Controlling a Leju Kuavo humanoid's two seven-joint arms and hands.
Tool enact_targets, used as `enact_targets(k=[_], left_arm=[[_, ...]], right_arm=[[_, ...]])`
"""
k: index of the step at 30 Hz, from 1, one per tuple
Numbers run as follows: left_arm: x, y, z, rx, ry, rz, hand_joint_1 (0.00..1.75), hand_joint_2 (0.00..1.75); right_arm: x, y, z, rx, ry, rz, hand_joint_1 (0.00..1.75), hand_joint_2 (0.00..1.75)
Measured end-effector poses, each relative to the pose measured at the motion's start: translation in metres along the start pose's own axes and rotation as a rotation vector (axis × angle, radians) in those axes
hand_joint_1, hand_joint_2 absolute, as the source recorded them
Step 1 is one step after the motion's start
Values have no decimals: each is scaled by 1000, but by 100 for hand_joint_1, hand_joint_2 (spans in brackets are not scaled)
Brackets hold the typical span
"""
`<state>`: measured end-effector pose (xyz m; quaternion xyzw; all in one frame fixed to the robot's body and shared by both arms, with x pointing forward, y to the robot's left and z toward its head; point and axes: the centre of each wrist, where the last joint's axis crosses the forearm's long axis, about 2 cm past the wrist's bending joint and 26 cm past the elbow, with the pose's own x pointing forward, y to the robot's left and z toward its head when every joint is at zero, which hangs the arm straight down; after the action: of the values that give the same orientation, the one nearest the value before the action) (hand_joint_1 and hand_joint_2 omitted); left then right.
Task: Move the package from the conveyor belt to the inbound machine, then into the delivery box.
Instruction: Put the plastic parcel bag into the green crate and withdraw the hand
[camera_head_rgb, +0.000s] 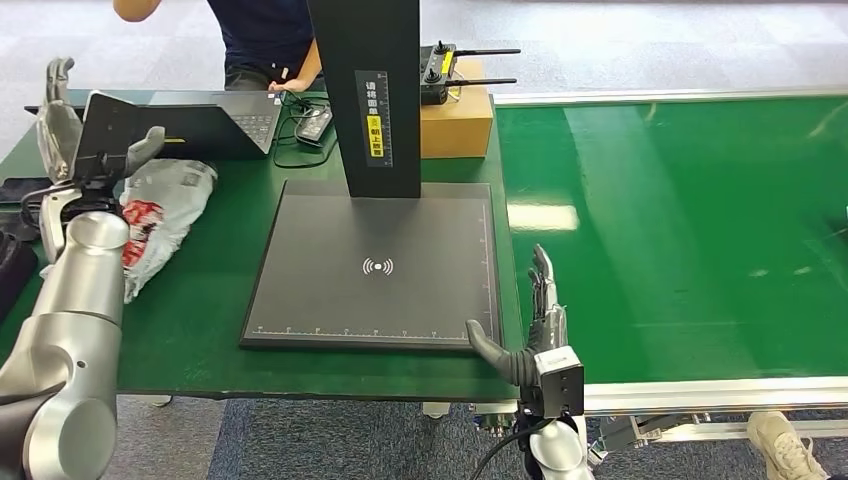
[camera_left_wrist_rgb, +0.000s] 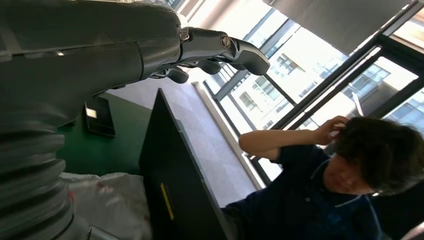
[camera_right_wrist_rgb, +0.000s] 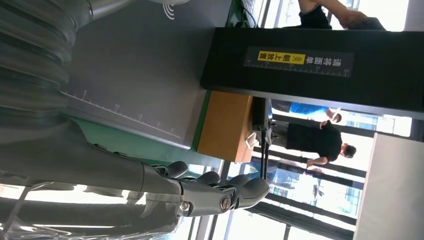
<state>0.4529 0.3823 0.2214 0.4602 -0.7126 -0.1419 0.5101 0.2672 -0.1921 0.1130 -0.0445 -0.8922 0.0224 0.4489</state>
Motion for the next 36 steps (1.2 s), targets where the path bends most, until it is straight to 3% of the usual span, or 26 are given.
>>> enact_targets(k=[6,10,17,24,31,36], left_arm=[[16,-8,7,-27,-88,150,0,175],[24,-21,28,-58,-167,245,0,175],[30,-60,108,-152,-316,331,0,175],[40,-89,193,-250,-340,423,0,175],[53,-108,249,-314,-336,512,0,175],[64,-115,276,-348,-306,573,0,175]], right_arm=[[-1,-2,5,-11,5,7,0,175],[-2,-4,5,-19,6,19,0,175],[-3,-7,5,-15,2,54,0,175],[-1,-15,10,-19,20,90,0,175],[-2,-15,11,0,16,109,0,175],[-3,-12,13,12,17,112,0,175]])
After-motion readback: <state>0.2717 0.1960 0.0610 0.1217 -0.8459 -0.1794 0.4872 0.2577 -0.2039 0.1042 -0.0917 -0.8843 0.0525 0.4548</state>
